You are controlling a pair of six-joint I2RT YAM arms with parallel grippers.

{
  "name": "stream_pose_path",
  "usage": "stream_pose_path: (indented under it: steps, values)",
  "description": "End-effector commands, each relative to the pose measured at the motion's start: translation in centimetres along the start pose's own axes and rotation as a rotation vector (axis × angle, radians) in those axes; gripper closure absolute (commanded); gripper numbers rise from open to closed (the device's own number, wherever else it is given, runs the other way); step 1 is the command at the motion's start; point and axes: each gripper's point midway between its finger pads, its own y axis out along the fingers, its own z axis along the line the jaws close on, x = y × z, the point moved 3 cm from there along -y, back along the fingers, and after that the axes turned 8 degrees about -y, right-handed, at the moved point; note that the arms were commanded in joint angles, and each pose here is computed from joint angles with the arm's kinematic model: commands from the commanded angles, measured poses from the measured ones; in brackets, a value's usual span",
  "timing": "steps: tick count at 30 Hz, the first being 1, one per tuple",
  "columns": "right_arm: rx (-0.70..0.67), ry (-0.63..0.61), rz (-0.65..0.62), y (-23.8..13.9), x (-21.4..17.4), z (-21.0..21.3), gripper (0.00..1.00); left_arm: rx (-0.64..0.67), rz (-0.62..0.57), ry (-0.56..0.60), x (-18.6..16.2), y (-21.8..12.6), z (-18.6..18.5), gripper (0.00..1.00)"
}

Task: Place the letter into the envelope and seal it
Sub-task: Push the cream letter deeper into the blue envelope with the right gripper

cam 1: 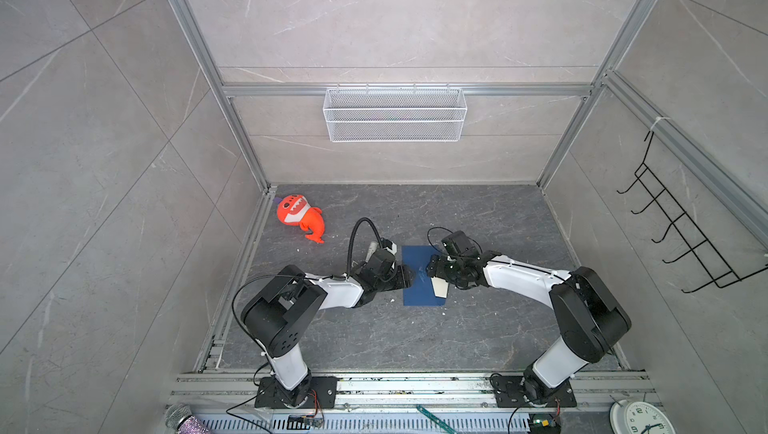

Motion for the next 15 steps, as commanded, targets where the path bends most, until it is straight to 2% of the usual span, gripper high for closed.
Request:
stream_pose_path:
  steps: [1,8,15]
  values:
    - [0.001,-0.006,0.004,0.7,-0.2,0.0,0.13,-0.068,-0.018,-0.001,1.1,0.5,-1.6,0.44]
    - [0.028,-0.011,0.015,1.5,-0.1,0.6,0.13,-0.061,0.008,-0.013,0.8,1.4,-1.0,0.52]
    - [0.069,-0.018,0.019,2.4,0.0,1.2,0.12,-0.053,0.023,-0.022,0.7,1.9,-0.4,0.55]
